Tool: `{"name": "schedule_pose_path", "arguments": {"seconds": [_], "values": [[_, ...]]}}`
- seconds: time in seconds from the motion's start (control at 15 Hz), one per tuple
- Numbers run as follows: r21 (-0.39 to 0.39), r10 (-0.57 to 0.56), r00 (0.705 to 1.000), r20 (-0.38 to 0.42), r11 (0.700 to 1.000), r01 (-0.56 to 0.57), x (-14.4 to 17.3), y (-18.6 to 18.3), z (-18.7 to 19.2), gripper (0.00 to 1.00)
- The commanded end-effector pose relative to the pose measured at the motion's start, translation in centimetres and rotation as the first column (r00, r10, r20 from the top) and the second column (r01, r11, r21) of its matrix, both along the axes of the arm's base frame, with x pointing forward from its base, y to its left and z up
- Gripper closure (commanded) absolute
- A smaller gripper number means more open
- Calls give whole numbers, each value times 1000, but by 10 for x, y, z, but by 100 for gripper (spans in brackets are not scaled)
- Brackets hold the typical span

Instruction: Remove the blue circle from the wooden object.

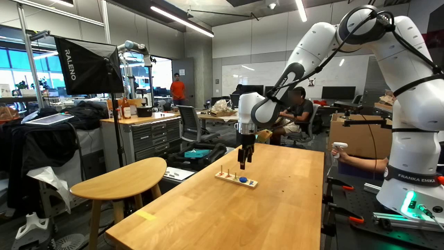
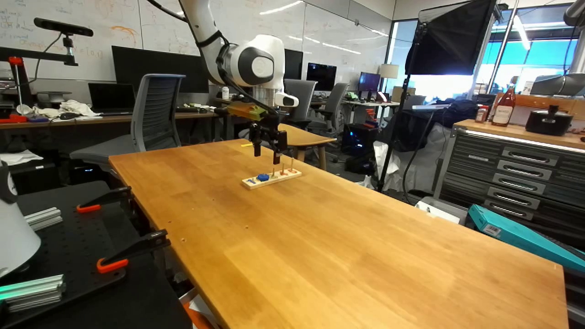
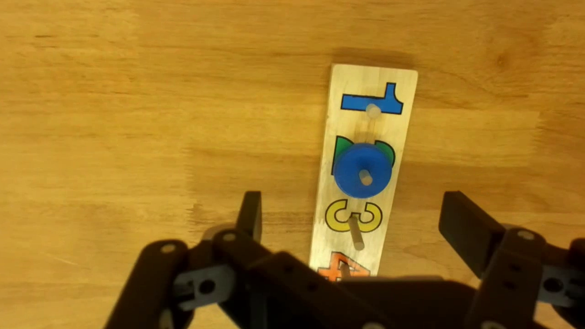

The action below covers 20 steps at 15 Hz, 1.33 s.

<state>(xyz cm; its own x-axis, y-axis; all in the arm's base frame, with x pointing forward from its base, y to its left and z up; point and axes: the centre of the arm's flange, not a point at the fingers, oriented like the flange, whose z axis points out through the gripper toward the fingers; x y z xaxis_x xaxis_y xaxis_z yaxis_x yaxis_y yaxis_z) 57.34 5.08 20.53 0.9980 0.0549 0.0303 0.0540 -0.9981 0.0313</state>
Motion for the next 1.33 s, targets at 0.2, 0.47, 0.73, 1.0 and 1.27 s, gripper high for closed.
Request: {"name": "schedule_pose_path", "arguments": {"seconds": [0.2,0.47,0.73,1.0,1.27], "values": [[3,-38,999,19,999,38,22,6,-35,0],[-14,-34,999,19,999,34,20,14,-43,0],[-29,-34,999,27,999,35,16,19,-48,0],[-43,-31,999,34,999,33,15,23,-56,0],[-48,-31,999,36,998,33,16,23,-65,25]]}}
